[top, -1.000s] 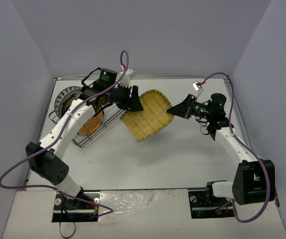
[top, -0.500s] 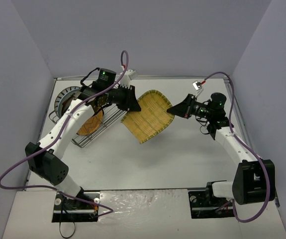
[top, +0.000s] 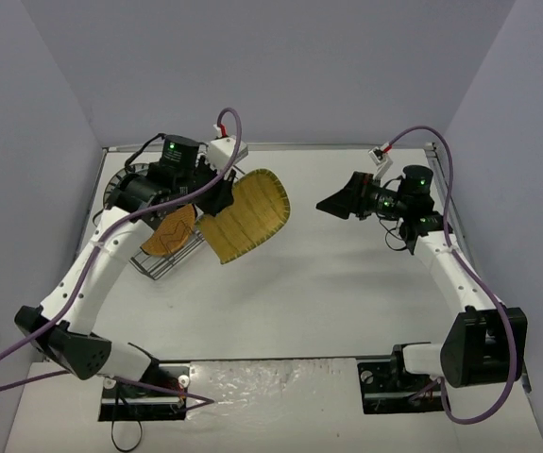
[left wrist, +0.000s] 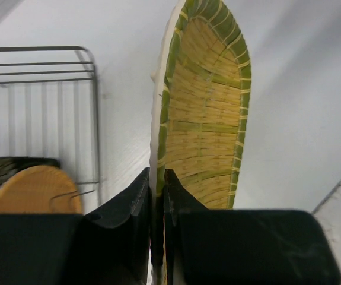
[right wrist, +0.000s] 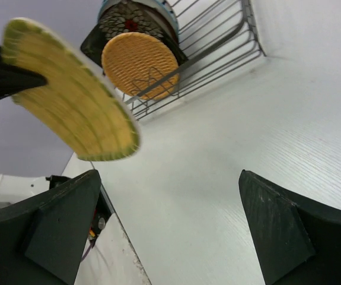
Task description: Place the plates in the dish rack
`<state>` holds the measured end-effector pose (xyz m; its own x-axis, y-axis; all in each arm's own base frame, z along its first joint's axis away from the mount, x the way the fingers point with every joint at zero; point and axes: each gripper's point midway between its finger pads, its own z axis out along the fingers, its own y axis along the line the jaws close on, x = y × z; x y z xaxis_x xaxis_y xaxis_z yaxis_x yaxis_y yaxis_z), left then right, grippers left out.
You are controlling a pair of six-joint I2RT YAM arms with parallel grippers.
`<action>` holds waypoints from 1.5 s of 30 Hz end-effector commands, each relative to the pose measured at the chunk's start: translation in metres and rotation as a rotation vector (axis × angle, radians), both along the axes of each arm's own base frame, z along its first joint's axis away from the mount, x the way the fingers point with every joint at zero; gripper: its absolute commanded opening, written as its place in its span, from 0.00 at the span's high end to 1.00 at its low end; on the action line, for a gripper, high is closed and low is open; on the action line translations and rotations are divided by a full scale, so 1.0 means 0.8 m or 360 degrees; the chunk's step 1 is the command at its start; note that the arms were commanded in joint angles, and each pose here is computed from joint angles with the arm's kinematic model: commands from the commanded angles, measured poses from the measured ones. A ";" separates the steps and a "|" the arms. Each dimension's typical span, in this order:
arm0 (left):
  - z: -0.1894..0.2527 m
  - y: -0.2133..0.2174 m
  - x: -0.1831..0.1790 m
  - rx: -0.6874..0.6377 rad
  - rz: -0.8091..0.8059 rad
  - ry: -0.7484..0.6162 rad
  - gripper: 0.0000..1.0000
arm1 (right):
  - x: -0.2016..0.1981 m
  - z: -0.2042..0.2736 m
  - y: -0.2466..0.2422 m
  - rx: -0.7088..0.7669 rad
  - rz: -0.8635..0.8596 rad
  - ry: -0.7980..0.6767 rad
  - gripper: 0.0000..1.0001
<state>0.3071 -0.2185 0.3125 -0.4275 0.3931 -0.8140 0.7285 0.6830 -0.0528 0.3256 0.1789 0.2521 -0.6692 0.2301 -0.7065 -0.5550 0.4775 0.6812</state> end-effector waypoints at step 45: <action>-0.013 0.213 0.114 0.0808 0.0497 -0.0952 1.00 | 0.030 0.001 -0.068 -0.0113 -0.0437 -0.0021 0.00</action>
<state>0.3824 -0.0479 0.2356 -0.2977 0.7104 -0.6378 0.4281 0.6964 0.5759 0.3431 0.1250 0.2375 -0.6285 0.3620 -0.6884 -0.3522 0.6567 0.6668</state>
